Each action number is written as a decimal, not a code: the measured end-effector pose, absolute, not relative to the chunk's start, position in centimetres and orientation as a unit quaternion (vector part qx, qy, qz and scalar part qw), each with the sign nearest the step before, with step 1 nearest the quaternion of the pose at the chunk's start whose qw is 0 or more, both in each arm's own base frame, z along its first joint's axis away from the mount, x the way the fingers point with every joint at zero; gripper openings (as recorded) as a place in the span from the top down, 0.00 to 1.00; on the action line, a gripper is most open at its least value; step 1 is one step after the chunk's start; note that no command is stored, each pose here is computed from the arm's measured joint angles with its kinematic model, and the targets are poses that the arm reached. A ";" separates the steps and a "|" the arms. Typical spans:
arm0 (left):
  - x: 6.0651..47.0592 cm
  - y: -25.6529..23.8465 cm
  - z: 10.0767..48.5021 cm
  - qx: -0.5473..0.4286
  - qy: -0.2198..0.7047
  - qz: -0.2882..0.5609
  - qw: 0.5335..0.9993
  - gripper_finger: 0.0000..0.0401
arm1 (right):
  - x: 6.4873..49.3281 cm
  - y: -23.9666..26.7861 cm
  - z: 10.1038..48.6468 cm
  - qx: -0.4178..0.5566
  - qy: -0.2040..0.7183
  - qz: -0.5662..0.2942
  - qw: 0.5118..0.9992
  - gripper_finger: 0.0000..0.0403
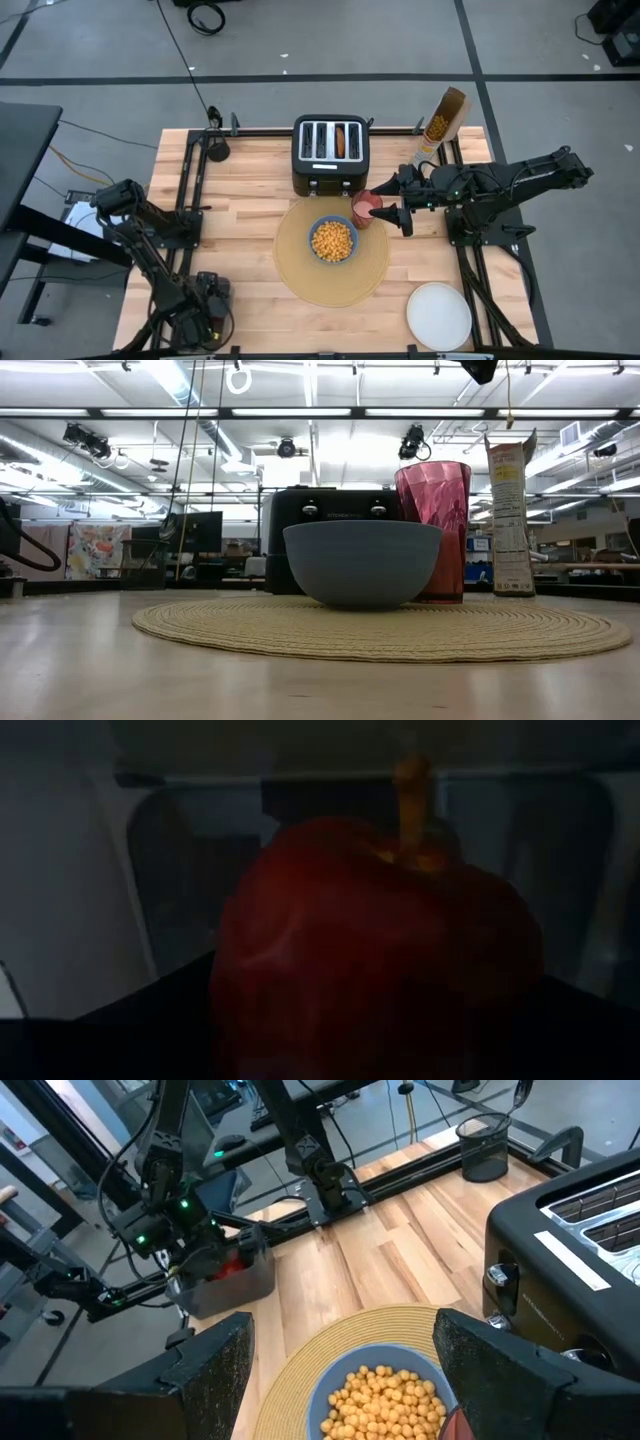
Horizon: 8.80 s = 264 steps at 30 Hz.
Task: Arrange a breakfast setting
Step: Put the apple on the yellow tablemat
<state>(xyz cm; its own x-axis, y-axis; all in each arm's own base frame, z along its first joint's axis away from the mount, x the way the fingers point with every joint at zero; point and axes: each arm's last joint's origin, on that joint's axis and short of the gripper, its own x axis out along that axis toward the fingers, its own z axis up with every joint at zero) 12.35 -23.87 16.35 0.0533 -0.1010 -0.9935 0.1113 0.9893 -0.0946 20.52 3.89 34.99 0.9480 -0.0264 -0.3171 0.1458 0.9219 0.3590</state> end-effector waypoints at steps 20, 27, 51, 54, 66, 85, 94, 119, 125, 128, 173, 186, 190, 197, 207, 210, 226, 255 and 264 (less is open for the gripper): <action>13.8 -24.1 31.9 -0.031 0.580 0.080 0.810 0.12 | 21.4 4.0 36.6 0.070 0.067 -0.031 0.995 0.23; 16.4 -20.2 35.0 -0.097 0.268 0.262 0.922 0.12 | 24.8 6.0 36.0 0.061 0.015 -0.002 0.998 0.23; 31.2 -12.0 31.7 -0.239 0.028 0.316 0.917 0.12 | 30.3 7.7 35.0 0.065 0.061 0.009 0.996 0.24; 31.6 -11.1 34.0 -0.227 -0.014 0.279 0.933 0.12 | 28.9 7.2 35.9 0.073 0.064 -0.003 0.995 0.21; 31.4 -6.6 40.6 -0.188 -0.213 0.136 0.949 0.12 | 24.9 6.3 40.1 0.090 -0.022 0.018 0.995 0.08; 31.5 -4.9 41.6 -0.144 -0.268 0.035 0.952 0.12 | 27.5 6.8 41.0 0.140 -0.145 0.100 0.974 0.09; 31.5 -5.3 41.6 -0.105 -0.262 0.019 0.959 0.12 | 27.5 6.7 41.2 0.155 -0.156 0.107 0.970 0.09; 32.7 -5.6 39.9 -0.067 -0.200 0.074 0.975 0.12 | 26.7 5.6 40.5 0.033 -0.087 0.013 0.996 0.09; 32.8 -5.6 39.4 -0.067 -0.174 0.092 0.978 0.12 | 26.7 5.1 40.3 0.057 -0.079 -0.011 0.995 0.09; 32.8 -5.8 39.3 -0.034 -0.157 0.117 0.980 0.12 | 26.6 5.0 40.2 0.105 -0.069 -0.014 0.992 0.09; 31.9 -8.9 38.1 -0.080 -0.102 0.217 0.968 0.12 | 25.4 6.2 38.9 -0.055 0.029 -0.055 0.997 0.14; 33.7 -6.8 38.4 -0.268 -0.233 0.174 0.918 0.12 | 27.9 6.8 39.0 -0.221 -0.032 -0.123 0.967 0.06; 34.2 -6.9 38.3 -0.290 -0.285 0.153 0.901 0.12 | 28.1 6.8 39.9 -0.287 -0.068 -0.163 0.941 0.06; 34.3 -5.9 38.5 -0.332 -0.342 0.128 0.870 0.12 | 27.8 6.7 41.0 -0.396 -0.104 -0.177 0.895 0.06; 34.6 -4.2 38.9 -0.369 -0.364 0.053 0.854 0.12 | 28.3 5.2 41.0 -0.437 -0.122 -0.152 0.878 0.06; 34.6 -3.9 38.9 -0.373 -0.365 0.045 0.852 0.12 | 29.0 4.7 40.6 -0.454 -0.120 -0.148 0.871 0.06; 34.9 -2.5 38.8 -0.332 -0.360 0.075 0.869 0.12 | 30.3 2.1 40.2 -0.503 -0.122 -0.184 0.835 0.07; 34.6 -2.2 39.1 -0.272 -0.349 0.106 0.891 0.12 | 30.2 2.8 40.1 -0.456 -0.119 -0.193 0.861 0.19; 34.7 -2.2 39.1 -0.262 -0.345 0.108 0.895 0.11 | 30.2 2.7 40.1 -0.452 -0.117 -0.198 0.862 0.19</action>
<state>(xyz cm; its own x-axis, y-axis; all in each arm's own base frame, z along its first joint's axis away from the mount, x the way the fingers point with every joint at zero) 34.66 -2.22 39.05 0.7385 0.3745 0.5607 -0.0131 0.8394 -0.5434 30.17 2.74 40.12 0.8946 -0.2353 0.3798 0.4462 0.5136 -0.7329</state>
